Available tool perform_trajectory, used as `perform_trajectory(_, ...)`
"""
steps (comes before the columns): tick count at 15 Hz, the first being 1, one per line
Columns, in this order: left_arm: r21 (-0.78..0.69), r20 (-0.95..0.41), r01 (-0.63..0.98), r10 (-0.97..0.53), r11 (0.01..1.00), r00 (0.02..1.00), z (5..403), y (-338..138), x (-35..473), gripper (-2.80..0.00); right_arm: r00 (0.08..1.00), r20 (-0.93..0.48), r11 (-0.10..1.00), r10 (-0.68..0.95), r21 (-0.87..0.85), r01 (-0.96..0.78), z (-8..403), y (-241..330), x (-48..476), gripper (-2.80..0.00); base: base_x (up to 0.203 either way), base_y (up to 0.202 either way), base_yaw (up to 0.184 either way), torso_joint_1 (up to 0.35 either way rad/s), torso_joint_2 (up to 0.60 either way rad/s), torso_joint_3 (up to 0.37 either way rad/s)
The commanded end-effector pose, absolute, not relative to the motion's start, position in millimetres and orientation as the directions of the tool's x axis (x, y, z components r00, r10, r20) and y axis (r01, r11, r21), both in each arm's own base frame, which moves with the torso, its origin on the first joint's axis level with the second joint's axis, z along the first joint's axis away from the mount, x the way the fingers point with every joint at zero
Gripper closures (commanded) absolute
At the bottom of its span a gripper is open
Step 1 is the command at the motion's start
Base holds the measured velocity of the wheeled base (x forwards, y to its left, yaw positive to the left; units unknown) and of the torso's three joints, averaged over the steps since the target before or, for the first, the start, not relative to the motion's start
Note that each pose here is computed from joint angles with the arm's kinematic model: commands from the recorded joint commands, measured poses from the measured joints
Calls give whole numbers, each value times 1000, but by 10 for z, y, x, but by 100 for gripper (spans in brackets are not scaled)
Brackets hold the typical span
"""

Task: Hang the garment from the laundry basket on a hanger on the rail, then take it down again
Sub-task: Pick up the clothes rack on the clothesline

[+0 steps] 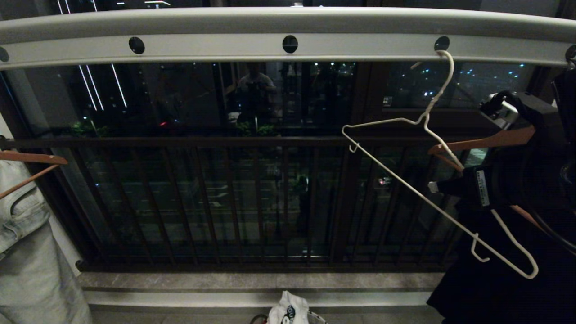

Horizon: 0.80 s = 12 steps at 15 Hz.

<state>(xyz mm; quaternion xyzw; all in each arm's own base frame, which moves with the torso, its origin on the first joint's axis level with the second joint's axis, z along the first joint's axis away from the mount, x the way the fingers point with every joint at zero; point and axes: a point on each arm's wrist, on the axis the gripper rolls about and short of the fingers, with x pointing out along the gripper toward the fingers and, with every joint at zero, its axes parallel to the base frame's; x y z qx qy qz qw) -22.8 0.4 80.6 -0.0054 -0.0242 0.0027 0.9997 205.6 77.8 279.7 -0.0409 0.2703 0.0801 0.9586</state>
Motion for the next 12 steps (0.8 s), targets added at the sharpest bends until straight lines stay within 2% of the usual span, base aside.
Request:
perform_trajectory(1,-11,34,-6,6,1000,999,764,4,-216,0,844,-520,984,132,-34,-175,2804,781,2059,0,0,0,0,0,0,0)
perform_trajectory(12,-11,34,-6,6,1000,999,764,4,-216,0,851,-508,981,131,-60,-186,2833,753,2016,0,0,0,0,0,0,0)
